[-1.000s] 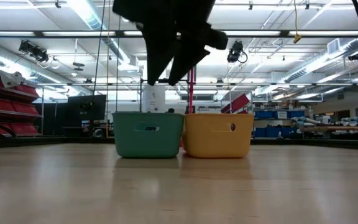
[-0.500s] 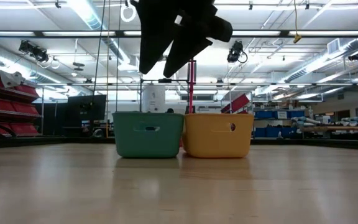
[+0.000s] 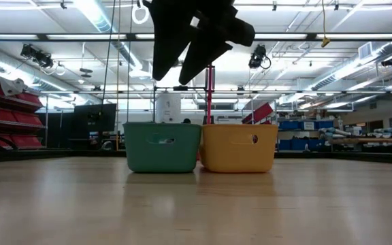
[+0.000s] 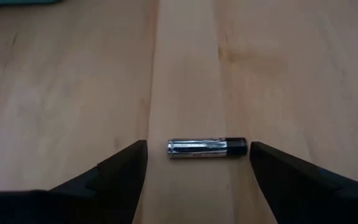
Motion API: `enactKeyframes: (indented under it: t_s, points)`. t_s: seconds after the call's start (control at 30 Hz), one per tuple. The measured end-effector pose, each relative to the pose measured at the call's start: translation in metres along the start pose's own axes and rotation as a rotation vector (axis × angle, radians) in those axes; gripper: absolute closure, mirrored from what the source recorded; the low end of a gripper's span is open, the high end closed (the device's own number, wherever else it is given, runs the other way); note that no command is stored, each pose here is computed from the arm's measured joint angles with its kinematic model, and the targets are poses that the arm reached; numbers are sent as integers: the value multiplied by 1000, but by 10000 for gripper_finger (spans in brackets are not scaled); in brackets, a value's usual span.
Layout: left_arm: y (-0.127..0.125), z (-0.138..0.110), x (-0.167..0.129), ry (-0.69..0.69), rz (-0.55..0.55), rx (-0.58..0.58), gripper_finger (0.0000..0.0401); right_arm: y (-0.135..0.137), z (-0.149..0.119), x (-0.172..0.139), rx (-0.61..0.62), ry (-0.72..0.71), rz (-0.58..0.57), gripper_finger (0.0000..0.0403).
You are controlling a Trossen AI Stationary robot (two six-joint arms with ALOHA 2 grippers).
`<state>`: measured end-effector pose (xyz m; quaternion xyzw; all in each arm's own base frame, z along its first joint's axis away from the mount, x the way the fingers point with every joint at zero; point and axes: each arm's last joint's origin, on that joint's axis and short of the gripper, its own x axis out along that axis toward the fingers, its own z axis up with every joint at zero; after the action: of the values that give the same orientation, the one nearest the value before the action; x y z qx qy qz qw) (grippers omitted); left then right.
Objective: Sort batteries
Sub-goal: Put the white battery into the yellow bin
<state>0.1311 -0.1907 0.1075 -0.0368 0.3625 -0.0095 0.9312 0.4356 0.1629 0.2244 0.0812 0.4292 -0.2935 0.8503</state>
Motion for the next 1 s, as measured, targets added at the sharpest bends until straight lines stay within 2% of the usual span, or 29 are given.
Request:
enactKeyframes:
  t_s: [0.37,0.67,0.8,1.0]
  points:
    - [-3,-6,10,-31,24,-4,122,2,-2,-2,2,0,5,193]
    - [-3,-6,10,-34,27,-42,195,6,-8,-7,13,-8,6,195]
    - [-5,-3,11,-74,15,-93,197,10,-18,-15,31,3,-4,201]
    - [-9,15,12,-131,23,-73,189,18,-45,-34,41,39,-40,205]
